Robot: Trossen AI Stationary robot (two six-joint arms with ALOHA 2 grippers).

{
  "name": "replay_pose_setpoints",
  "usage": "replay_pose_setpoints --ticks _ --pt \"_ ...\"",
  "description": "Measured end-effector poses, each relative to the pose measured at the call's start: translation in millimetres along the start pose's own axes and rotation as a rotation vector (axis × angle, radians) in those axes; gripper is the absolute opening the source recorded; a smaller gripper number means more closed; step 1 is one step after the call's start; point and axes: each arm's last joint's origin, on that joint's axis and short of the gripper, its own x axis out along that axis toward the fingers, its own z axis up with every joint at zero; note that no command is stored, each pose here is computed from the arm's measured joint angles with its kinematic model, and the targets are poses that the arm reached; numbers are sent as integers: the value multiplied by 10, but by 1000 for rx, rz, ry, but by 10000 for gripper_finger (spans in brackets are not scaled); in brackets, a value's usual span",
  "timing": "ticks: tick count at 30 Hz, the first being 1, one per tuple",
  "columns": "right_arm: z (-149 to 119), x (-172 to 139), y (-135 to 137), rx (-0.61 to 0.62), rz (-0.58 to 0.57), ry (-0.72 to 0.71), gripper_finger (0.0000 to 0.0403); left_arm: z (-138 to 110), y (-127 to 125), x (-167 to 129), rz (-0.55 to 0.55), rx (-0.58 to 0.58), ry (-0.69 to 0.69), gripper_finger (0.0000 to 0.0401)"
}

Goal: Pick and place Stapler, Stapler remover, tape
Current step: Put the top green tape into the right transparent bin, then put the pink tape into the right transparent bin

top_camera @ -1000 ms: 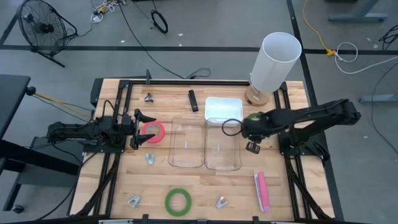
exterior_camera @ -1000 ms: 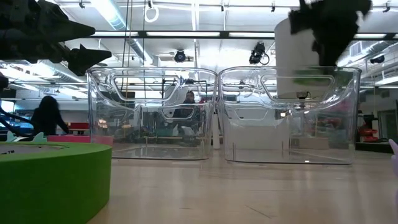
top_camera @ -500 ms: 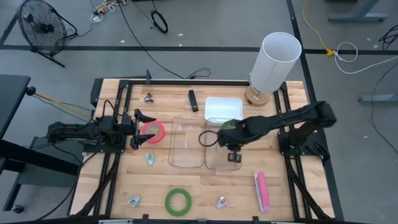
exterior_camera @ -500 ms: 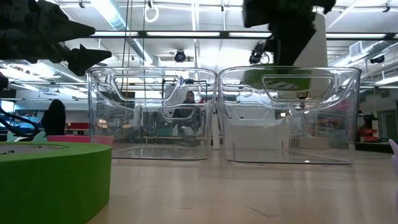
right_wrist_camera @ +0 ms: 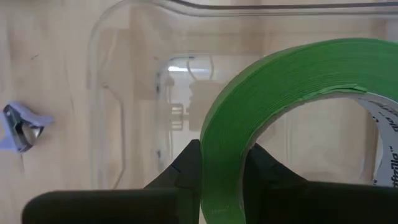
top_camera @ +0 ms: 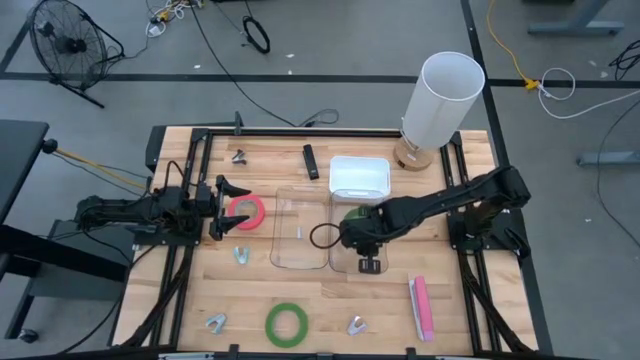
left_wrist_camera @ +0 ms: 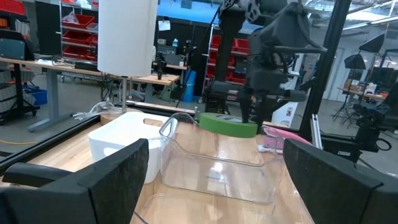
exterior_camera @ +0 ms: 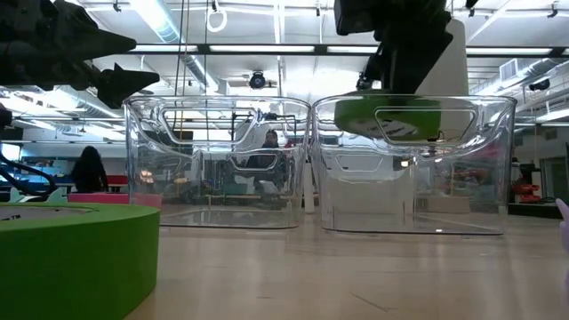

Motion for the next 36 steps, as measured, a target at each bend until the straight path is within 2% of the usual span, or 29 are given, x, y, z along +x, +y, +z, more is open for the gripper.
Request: replay_pose_setpoints --ticks 10,12,18,22,26,32,36 --pt "-27 53 -8 0 -5 6 62 0 0 0 0 0 0 374" --pt "-35 76 -9 1 -3 3 99 1 0 0 0 0 0 374" --pt "-70 161 -32 10 -38 -5 246 9 3 0 14 0 -11 374" --pt "-78 178 -58 10 -116 -20 296 8 9 0 33 1 -12 374" --pt "-54 173 -81 -5 -210 -62 306 9 9 0 33 2 -12 374" --pt "1 168 -87 -42 -255 -123 287 22 14 -1 56 -3 -29 374" --pt "36 161 -119 -67 -301 -155 273 27 53 -4 170 -71 -51 374"
